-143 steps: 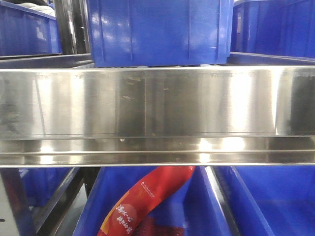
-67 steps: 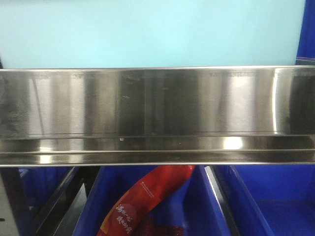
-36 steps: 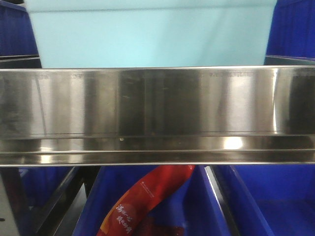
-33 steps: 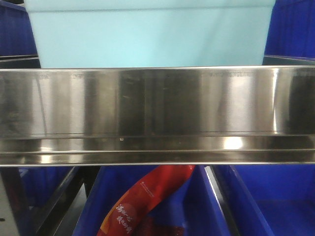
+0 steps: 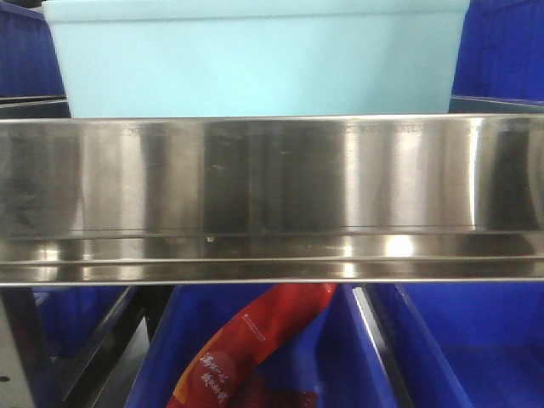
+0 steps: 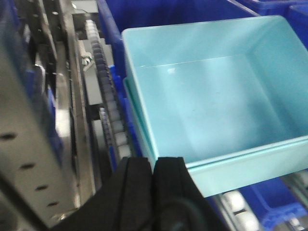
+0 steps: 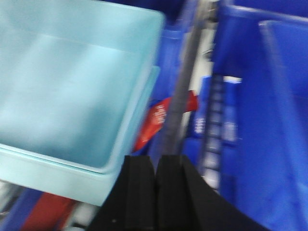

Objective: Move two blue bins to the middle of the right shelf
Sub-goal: 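Raise both grippers and lower the nested bins onto the middle shelf, then open both grippers to release the bins on the shelf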

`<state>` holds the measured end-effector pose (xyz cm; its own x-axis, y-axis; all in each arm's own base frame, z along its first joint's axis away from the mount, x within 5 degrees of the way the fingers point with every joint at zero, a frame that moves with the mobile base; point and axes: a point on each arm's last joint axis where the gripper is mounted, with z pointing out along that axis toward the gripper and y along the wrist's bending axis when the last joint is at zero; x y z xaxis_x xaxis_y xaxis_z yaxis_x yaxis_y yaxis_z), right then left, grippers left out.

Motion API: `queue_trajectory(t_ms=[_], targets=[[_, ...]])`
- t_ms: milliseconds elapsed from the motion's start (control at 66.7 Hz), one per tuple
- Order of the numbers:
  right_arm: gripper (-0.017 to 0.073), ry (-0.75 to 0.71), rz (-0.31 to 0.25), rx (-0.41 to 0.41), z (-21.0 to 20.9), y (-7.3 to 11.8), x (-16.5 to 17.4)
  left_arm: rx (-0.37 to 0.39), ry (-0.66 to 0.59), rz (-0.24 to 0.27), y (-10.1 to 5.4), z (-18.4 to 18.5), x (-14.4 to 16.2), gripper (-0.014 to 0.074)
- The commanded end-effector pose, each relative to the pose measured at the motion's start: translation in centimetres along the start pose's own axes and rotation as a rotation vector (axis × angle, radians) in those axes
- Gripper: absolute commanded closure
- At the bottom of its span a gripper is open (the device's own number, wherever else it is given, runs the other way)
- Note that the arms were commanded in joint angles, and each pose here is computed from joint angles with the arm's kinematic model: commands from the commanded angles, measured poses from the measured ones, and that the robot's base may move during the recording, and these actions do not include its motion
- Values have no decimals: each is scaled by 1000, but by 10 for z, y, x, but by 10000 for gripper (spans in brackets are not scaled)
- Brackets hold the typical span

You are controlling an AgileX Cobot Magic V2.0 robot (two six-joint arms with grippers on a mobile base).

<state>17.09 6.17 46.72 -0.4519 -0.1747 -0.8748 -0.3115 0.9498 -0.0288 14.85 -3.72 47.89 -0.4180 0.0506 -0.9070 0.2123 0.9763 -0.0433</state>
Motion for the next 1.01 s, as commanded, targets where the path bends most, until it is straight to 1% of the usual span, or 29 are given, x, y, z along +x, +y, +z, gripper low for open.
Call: queue_trajectory(t_ms=[0, 75, 210, 360, 540, 660, 780, 990], targets=[[713, -63, -20, 55, -12, -6, 15, -19, -62, -17, 3, -8, 16, 705], [713, -86, -27, 54, -17, -6, 34, -37, -91, -18, 6, -11, 35, 705], [713, -128, -34, 45, -24, -6, 75, -54, -157, 18, 10, -17, 78, 705], [713, -166, -40, 36, -28, -6, 125, -36, -252, 23, 12, -22, 120, 705], [713, -294, -43, 22, -34, -5, 174, -13, -373, 26, 13, -27, 160, 705], [713, -373, -42, 16, -38, -4, 196, 2, -468, 29, 12, -28, 176, 705], [713, -431, -39, 16, -44, -5, 208, 16, -539, 33, 12, -26, 187, 705], [713, -482, -38, 13, -49, -4, 208, 18, -544, 34, 12, -24, 190, 705]])
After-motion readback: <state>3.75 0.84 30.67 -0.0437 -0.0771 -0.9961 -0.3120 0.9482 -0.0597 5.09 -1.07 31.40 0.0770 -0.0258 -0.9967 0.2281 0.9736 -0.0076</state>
